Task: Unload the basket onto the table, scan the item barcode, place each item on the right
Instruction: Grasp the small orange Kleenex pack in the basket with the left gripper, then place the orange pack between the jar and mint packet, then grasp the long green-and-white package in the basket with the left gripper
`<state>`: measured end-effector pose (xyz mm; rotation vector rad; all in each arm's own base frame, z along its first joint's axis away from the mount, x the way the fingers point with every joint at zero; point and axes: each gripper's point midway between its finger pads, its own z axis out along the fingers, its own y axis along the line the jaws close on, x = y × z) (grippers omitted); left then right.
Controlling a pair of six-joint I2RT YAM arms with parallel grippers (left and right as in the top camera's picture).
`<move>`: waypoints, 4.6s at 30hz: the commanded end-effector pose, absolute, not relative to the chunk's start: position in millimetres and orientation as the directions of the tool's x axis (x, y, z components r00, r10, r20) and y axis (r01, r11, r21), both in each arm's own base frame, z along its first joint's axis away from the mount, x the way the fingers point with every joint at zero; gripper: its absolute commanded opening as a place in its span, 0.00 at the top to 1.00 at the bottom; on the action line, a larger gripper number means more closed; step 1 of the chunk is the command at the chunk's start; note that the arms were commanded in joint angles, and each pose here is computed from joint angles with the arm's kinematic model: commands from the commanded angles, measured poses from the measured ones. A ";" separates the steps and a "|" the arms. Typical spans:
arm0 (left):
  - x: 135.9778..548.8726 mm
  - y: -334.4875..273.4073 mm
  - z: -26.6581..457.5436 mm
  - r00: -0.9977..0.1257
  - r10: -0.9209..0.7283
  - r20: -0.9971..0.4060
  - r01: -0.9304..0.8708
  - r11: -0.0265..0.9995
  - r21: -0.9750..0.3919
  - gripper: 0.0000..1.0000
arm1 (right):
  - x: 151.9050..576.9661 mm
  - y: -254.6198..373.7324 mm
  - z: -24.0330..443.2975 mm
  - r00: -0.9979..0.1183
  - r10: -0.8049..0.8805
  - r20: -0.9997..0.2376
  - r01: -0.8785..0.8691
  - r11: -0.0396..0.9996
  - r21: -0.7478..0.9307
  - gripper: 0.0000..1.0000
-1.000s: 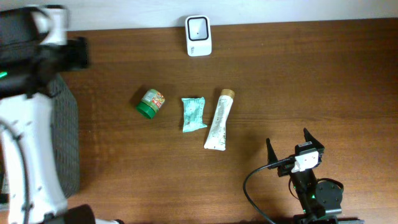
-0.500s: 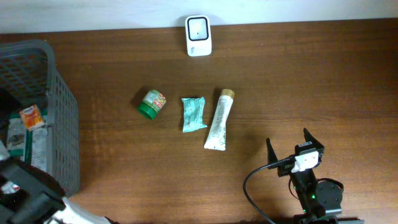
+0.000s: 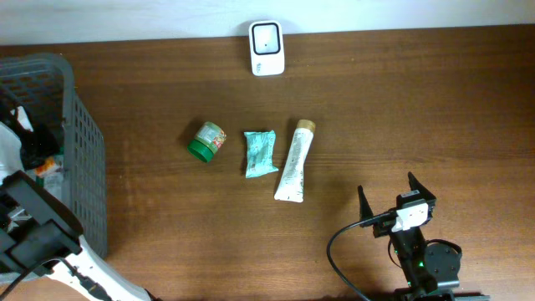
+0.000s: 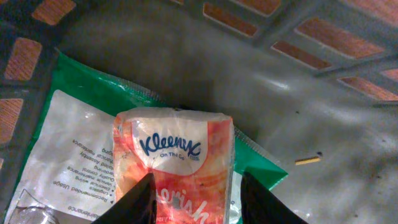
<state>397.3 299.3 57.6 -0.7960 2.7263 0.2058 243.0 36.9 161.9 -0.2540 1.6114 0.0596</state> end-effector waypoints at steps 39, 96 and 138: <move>441.8 -165.2 116.9 -0.950 0.148 -0.276 0.173 0.983 -0.068 1.00 | 242.8 37.9 159.6 -0.040 -0.115 -0.993 -0.203 0.974 -0.105 0.02; 333.4 242.4 414.6 -0.429 -0.462 -0.776 -0.733 0.680 0.001 0.34 | 242.8 37.9 159.6 -0.040 -0.115 -0.993 -0.203 0.974 -0.105 0.02; 264.9 330.5 -9.1 -0.808 -0.561 -0.182 -0.589 0.780 0.211 0.26 | 242.8 37.9 159.6 -0.040 -0.115 -0.993 -0.203 0.974 -0.105 0.02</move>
